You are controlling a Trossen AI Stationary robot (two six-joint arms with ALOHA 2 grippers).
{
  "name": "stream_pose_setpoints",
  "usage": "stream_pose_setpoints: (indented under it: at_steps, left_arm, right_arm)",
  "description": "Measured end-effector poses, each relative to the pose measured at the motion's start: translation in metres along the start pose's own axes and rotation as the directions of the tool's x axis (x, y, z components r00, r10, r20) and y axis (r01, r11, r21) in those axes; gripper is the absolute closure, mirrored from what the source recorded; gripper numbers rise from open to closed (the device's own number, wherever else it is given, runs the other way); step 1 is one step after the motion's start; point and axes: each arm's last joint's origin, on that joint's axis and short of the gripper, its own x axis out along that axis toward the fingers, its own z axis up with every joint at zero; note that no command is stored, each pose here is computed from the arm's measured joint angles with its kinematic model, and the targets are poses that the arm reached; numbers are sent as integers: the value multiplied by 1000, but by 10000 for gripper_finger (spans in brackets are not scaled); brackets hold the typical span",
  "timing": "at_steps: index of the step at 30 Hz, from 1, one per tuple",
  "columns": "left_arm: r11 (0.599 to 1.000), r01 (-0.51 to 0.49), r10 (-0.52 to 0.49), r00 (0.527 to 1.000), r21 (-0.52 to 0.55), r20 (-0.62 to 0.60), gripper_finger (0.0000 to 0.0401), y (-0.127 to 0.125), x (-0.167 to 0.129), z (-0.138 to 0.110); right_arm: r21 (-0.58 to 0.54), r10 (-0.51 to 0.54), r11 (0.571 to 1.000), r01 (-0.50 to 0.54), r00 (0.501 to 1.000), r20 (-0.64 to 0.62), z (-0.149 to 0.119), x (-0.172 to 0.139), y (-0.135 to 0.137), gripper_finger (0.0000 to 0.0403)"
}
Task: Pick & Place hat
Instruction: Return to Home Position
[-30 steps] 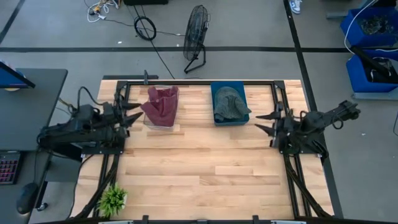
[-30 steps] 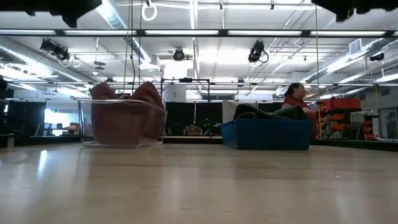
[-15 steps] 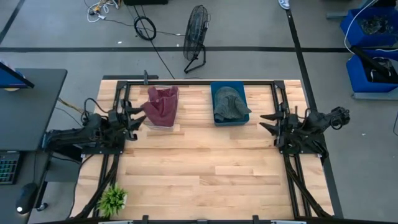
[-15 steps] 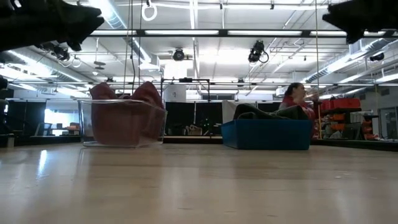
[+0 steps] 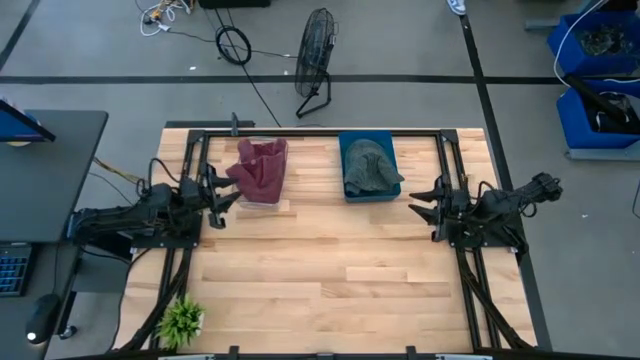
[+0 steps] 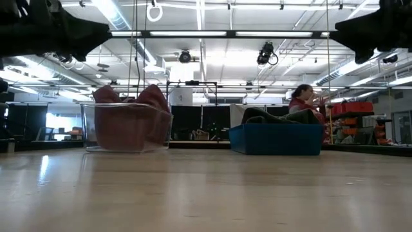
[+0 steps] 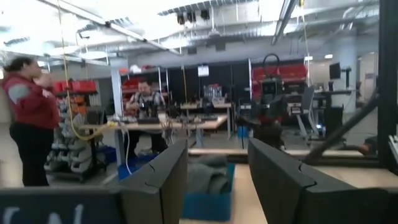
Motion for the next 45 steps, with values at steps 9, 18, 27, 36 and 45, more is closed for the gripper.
stream_pose_setpoints:
  at_steps: [9,18,27,36,45]
  left_arm:
    - [997,1,-4,999,-77,-40,229,0,0,-4]
    - [997,0,-3,999,-76,-41,229,0,0,-4]
    - [997,1,-4,999,-76,-41,229,0,0,-4]
    - [997,1,-4,999,-76,-41,229,0,0,-4]
    - [997,1,-4,999,-76,-42,229,0,0,-4]
  right_arm:
    - [7,39,999,-39,998,-45,-22,2,4,256]
    - [-119,209,970,-213,977,-41,-23,2,8,256]
    - [-115,88,989,-93,995,-48,-24,8,-7,256]
    - [-63,-38,997,34,996,-78,-27,11,-18,256]
    - [-44,-80,996,77,994,-74,-27,11,-20,256]
